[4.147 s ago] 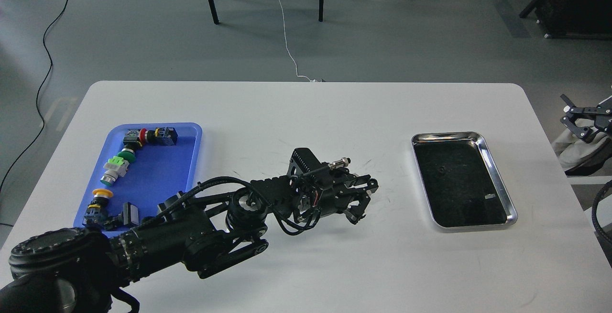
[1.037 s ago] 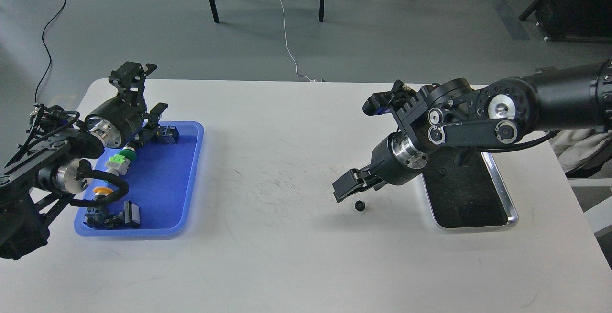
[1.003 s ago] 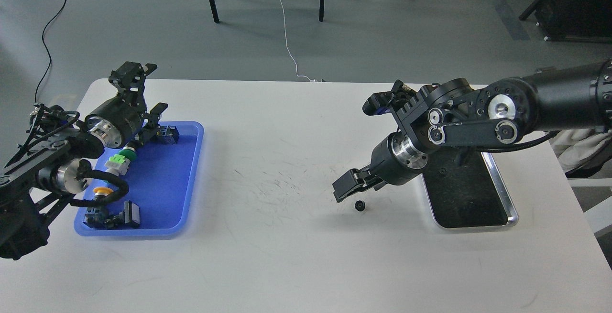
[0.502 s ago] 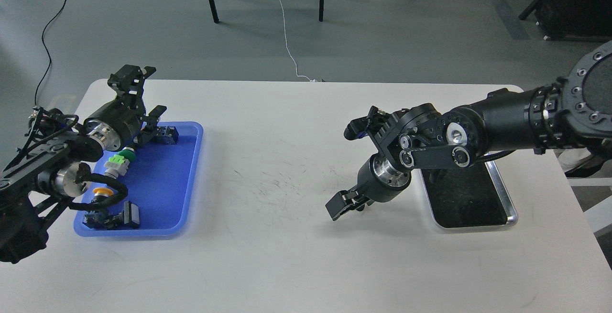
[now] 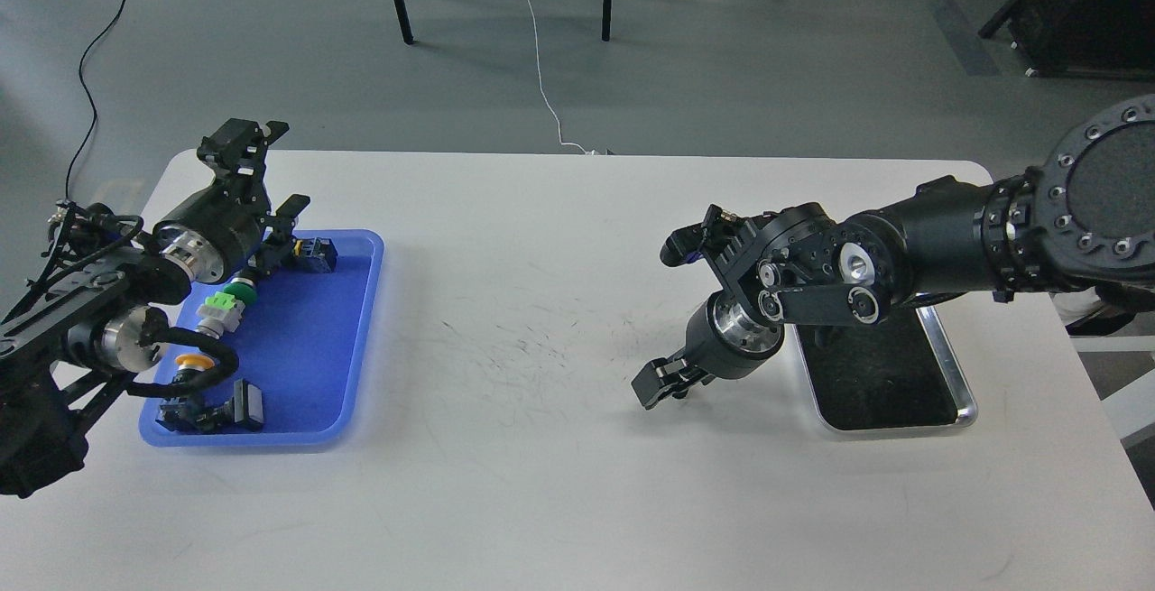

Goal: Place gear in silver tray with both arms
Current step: 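Reach the right gripper down to the black gear and grasp it, then carry the gear with the right gripper into the silver tray and release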

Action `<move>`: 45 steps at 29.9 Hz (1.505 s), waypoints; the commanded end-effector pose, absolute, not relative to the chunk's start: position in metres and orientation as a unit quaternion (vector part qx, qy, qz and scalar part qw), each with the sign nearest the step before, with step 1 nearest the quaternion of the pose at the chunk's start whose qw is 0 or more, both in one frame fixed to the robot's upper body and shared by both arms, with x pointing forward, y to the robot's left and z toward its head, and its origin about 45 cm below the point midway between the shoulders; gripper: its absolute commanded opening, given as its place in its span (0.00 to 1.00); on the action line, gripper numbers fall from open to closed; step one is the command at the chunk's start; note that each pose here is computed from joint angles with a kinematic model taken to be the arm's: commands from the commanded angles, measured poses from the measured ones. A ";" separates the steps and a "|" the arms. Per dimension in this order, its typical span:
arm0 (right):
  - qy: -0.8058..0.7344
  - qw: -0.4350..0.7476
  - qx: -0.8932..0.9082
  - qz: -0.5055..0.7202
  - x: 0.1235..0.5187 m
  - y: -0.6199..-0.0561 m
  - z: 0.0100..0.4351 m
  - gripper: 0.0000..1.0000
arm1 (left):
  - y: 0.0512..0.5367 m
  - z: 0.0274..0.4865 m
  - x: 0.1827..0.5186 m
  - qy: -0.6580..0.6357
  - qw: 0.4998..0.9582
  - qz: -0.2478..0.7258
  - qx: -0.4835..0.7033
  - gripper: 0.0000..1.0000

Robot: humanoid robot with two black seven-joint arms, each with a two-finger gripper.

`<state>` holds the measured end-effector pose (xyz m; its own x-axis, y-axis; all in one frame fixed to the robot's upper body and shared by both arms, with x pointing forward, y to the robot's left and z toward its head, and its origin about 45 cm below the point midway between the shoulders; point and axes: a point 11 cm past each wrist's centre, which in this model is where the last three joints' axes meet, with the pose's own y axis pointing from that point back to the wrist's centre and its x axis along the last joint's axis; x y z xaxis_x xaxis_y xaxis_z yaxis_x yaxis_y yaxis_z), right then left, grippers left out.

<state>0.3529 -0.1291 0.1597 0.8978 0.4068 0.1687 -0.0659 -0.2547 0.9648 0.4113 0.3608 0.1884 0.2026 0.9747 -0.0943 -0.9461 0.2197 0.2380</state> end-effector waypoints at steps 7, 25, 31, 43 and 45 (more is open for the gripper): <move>0.104 0.600 0.768 0.199 0.355 -0.132 0.154 0.61 | 0.363 0.191 0.412 0.107 0.772 0.624 0.060 0.98; 0.093 0.615 0.755 0.205 0.360 -0.146 0.148 0.22 | 0.367 0.192 0.411 0.105 0.771 0.626 0.063 0.98; 0.093 0.614 0.756 0.205 0.360 -0.145 0.148 0.04 | 0.370 0.193 0.411 0.103 0.770 0.627 0.065 0.98; 0.047 0.587 0.777 0.220 0.384 -0.143 0.201 0.02 | 0.370 0.193 0.411 0.093 0.771 0.625 0.074 0.98; 0.002 0.570 0.792 0.218 0.397 -0.162 0.231 0.02 | 0.370 0.193 0.411 0.093 0.771 0.625 0.074 0.98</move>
<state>0.3823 -0.1413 0.1963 0.8977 0.3388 0.2815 -0.1806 -0.2998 0.9368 0.4108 0.3702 0.1925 0.1999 0.9784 -0.0533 -0.9506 0.2068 0.2315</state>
